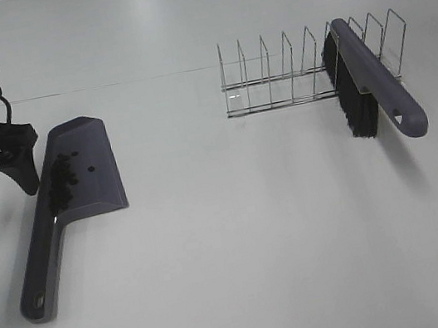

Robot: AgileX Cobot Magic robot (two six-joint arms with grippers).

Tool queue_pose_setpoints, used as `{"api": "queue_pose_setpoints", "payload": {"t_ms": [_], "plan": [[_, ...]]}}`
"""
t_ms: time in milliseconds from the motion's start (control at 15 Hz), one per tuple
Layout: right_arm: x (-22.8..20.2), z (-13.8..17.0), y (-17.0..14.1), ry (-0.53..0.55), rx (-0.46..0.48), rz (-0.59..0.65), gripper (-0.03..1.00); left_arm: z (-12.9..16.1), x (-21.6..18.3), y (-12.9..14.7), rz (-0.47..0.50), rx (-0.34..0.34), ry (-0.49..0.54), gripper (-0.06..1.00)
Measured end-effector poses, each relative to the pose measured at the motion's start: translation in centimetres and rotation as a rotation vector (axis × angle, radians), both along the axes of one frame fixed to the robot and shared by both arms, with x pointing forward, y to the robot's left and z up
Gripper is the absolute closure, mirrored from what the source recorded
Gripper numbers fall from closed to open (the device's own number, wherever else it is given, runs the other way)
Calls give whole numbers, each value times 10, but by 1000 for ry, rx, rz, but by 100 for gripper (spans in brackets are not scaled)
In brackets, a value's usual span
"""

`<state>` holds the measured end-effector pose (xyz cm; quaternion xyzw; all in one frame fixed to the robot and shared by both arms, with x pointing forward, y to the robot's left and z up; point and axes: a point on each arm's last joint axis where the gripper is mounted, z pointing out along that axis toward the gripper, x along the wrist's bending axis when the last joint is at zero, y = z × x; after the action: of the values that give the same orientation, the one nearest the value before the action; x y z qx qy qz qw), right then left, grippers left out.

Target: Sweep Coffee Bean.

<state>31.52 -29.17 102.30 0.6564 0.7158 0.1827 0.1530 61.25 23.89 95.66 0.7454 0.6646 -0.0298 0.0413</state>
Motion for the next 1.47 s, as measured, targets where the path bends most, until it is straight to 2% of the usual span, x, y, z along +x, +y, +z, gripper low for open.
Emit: {"api": "queue_pose_setpoints", "payload": {"t_ms": [200, 400, 667, 933, 1067, 1267, 1467], "plan": [[-17, 2, 0, -69, 6, 2, 25, 17, -8, 4, -21, 31, 9, 13], [-33, 8, -1, -191, 10, 2, 25, 27, -24, 7, -29, 42, 49, 13], [-59, 13, -2, -378, 18, 2, 25, 35, -63, 12, -27, 43, 40, 13], [-76, 14, -2, -499, 22, 3, 25, 37, -101, 18, -6, 43, 31, 13], [-80, 14, -2, -528, 26, 3, 25, 32, -130, 22, 18, 43, 28, 13], [-80, 14, -2, -529, 26, 3, 25, 31, -189, 31, 51, 40, -29, 13], [-80, 14, -2, -529, 26, 3, 25, 37, -227, 37, 53, 27, -114, 13]]}}
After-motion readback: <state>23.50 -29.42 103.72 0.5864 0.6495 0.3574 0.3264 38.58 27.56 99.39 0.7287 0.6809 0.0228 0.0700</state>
